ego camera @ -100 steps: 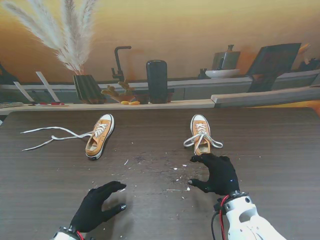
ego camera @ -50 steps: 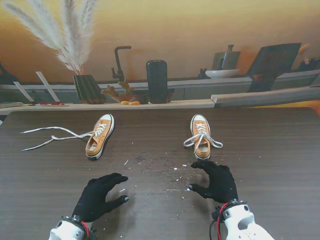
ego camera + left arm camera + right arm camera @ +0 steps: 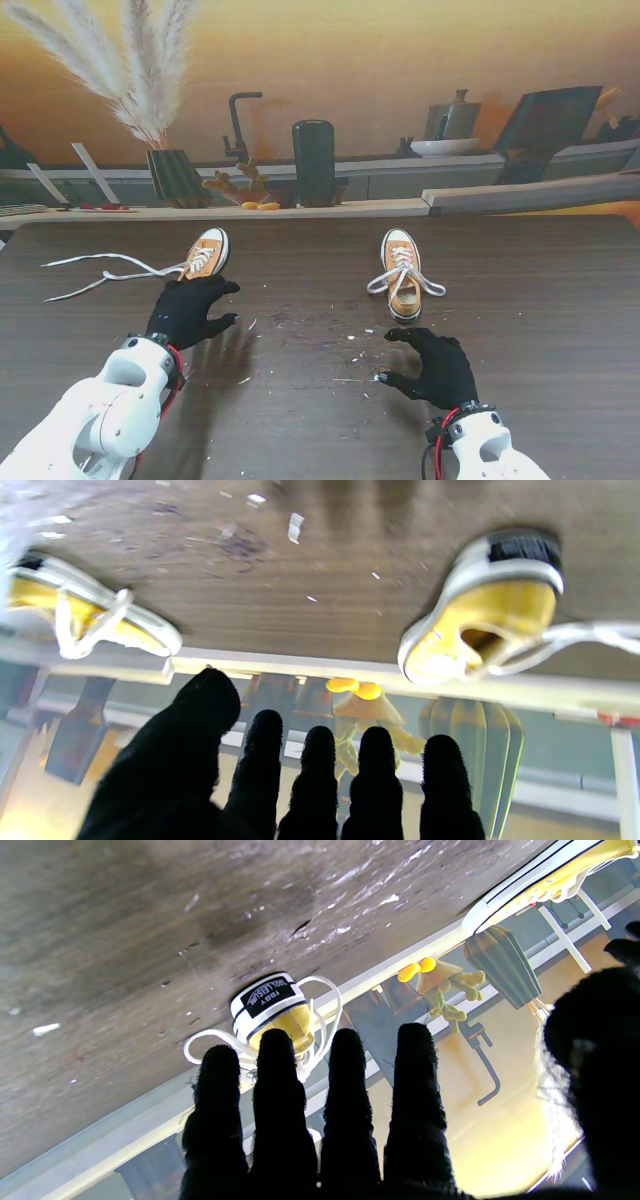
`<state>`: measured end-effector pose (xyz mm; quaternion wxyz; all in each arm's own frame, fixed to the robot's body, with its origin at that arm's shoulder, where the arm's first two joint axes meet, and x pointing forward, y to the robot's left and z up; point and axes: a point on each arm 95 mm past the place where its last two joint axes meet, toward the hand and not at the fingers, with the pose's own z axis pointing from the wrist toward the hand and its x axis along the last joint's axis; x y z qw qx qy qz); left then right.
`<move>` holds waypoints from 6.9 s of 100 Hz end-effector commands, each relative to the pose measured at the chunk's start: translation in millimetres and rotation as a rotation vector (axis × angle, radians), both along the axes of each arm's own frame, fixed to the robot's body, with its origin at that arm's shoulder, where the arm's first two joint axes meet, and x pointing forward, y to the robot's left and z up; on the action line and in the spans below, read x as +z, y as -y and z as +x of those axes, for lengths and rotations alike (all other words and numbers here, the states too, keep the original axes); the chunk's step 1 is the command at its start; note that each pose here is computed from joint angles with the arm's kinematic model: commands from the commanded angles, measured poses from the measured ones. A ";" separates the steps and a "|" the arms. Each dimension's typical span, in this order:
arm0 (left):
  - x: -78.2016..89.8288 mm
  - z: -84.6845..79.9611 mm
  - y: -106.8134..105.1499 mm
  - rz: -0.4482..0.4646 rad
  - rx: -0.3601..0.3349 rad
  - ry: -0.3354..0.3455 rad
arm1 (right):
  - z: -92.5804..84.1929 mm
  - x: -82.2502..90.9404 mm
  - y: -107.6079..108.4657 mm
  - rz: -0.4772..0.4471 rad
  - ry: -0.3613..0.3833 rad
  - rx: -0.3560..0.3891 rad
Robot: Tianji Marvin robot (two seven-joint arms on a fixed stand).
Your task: Tie the shoelaces into a bow on the shoes
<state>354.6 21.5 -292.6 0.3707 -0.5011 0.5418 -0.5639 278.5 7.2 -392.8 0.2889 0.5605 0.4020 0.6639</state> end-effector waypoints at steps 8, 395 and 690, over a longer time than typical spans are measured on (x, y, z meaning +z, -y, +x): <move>12.0 28.8 -10.1 0.132 0.009 0.042 | -0.2 -2.8 0.4 -0.005 -0.026 0.010; -59.0 1.2 106.6 -0.245 0.091 0.188 | -2.8 -10.1 -13.4 0.075 -0.040 0.045; -94.7 -77.8 -31.9 -0.380 0.086 0.050 | 31.4 49.7 -82.4 -0.131 0.122 0.224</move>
